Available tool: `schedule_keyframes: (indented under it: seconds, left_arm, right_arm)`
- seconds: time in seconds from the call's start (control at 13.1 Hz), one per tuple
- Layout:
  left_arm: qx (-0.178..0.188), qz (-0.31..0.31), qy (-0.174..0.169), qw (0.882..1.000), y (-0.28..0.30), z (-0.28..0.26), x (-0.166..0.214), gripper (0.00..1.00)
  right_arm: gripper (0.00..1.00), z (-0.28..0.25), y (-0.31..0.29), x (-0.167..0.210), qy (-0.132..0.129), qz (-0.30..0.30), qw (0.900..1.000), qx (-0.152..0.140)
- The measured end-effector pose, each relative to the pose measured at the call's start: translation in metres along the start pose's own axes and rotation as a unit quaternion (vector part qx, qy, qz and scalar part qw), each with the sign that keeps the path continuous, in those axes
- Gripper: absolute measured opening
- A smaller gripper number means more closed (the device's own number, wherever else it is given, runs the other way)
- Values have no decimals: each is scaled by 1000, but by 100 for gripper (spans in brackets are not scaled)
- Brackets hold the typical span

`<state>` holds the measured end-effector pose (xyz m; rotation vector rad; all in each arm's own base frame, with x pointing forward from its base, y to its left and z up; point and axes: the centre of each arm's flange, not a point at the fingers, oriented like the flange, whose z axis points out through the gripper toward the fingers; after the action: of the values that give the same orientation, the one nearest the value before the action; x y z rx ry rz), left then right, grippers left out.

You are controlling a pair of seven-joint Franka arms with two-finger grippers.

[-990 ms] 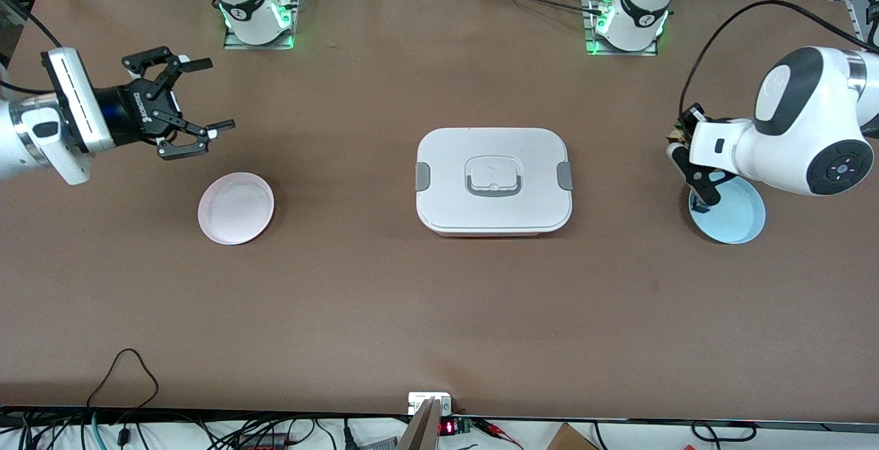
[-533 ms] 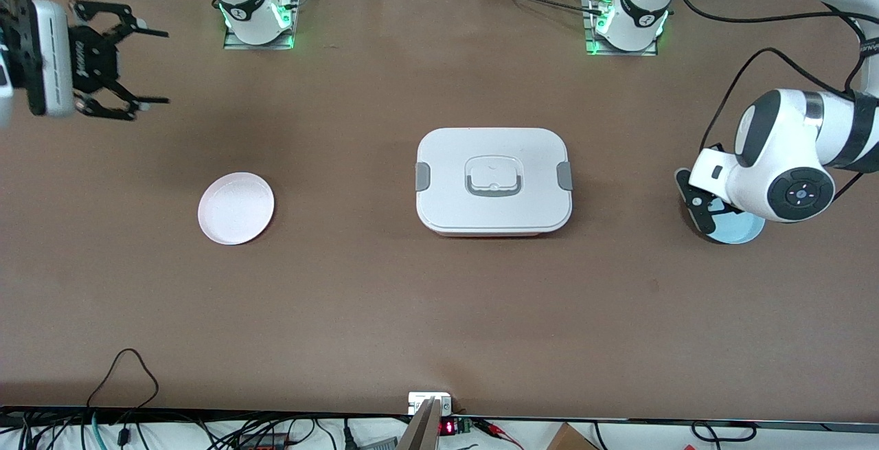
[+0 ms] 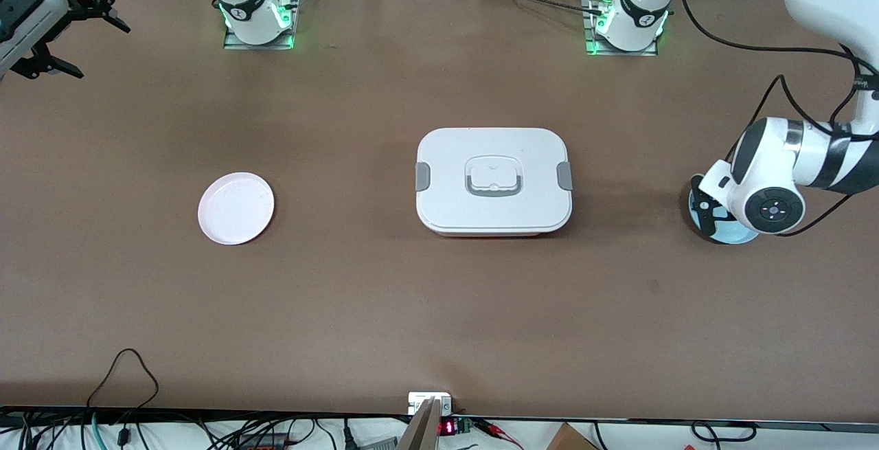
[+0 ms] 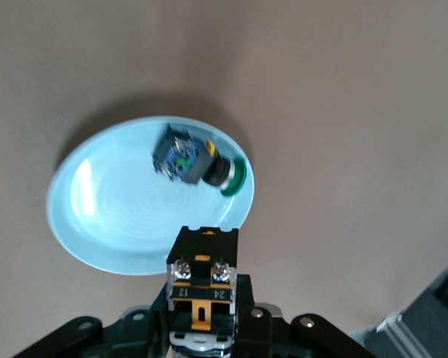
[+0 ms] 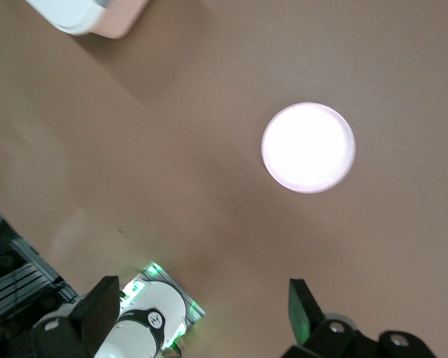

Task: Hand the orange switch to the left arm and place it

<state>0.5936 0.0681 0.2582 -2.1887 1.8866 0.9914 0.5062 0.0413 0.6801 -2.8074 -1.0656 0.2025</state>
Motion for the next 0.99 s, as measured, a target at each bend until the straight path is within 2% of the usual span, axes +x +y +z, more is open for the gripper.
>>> schedule_keyframes:
  seconds: [0.15,0.38,0.61,0.76,0.99]
  left_arm:
    - [-13,13,-13,1000,-9,38,3,34]
    - [10,17,10,1000,-28,72,-1,34]
    - [35,23,22,999,-36,76,-9,34]
    - [45,22,34,998,-39,84,-16,34]
    - [42,22,42,998,-41,97,-18,34]
  right_arm:
    - [100,-1,1,0,-8,12,1000,-23]
    - [100,-4,3,3,-19,20,998,-63]
    - [100,-2,-12,15,-21,36,996,-73]
    - [100,0,-14,21,-13,52,995,-80]
    - [100,18,-3,32,2,120,989,-86]
